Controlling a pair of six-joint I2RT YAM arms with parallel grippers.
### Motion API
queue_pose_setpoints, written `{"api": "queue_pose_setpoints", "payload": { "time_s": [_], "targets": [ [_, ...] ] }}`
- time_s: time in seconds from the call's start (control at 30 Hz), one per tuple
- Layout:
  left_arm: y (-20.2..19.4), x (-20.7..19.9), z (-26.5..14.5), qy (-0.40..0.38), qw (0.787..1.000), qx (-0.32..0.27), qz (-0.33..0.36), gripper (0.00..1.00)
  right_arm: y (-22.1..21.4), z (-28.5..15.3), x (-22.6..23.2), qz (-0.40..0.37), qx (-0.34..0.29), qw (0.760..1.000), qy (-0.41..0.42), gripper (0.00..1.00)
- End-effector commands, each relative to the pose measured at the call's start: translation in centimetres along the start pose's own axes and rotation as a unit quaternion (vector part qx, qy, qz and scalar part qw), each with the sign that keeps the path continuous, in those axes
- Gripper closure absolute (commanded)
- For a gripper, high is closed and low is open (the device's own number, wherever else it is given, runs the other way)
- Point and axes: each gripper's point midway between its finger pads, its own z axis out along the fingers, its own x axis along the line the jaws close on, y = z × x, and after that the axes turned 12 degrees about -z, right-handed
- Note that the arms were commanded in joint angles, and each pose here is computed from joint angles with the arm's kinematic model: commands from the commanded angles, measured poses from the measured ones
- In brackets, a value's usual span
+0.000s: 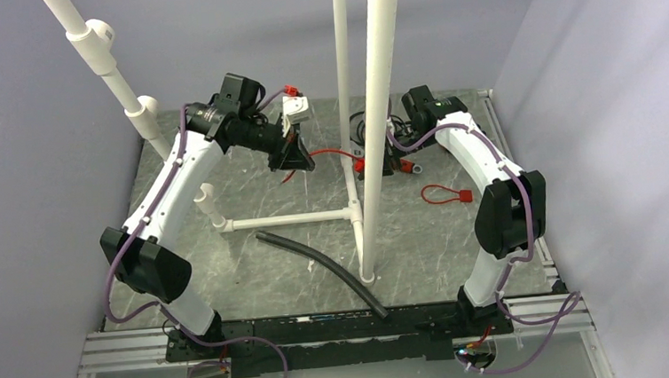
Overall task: Lock with the key
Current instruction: Lock the lock.
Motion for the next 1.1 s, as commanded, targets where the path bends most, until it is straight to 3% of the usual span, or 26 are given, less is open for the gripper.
{"api": "queue_pose_setpoints", "payload": {
  "time_s": [0.0,0.07,0.1,0.17,0.27,0.57,0.9,1.07],
  "targets": [
    [1.1,0.3,-0.2,0.011,1.0,-0.027,0.002,0.96,2.0,-0.3,-0.3,-0.019,-0.019,1.0,-0.007,1.0],
    [1.0,1.0,-0.3,0.031,0.999,-0.03,0.002,0.72,2.1,-0.3,-0.4,-0.004,-0.021,1.0,-0.01,1.0],
    [0.8,1.3,-0.4,0.042,0.999,-0.028,0.003,0.65,2.0,-0.3,-0.5,0.004,-0.019,1.0,-0.012,1.0],
    [0.4,2.4,-0.8,0.077,0.997,-0.022,0.009,0.55,1.5,-0.4,-0.7,0.023,-0.011,1.0,-0.017,1.0],
    [0.0,3.5,-1.7,0.117,0.993,-0.007,0.021,0.5,0.7,-0.3,-0.8,0.04,0.003,0.999,-0.018,1.0],
    [-1.8,5.8,-4.0,0.198,0.976,0.06,0.072,0.46,-0.4,-0.4,-0.4,0.064,0.028,0.997,-0.022,1.0],
    [-3.6,8.3,-4.5,0.239,0.961,0.109,0.085,0.52,-0.1,-0.4,-0.4,0.066,0.022,0.997,-0.019,1.0],
    [-3.7,8.8,-4.5,0.247,0.959,0.112,0.085,0.6,-0.3,-0.4,-0.2,0.067,0.024,0.997,-0.017,1.0]
  ]
}}
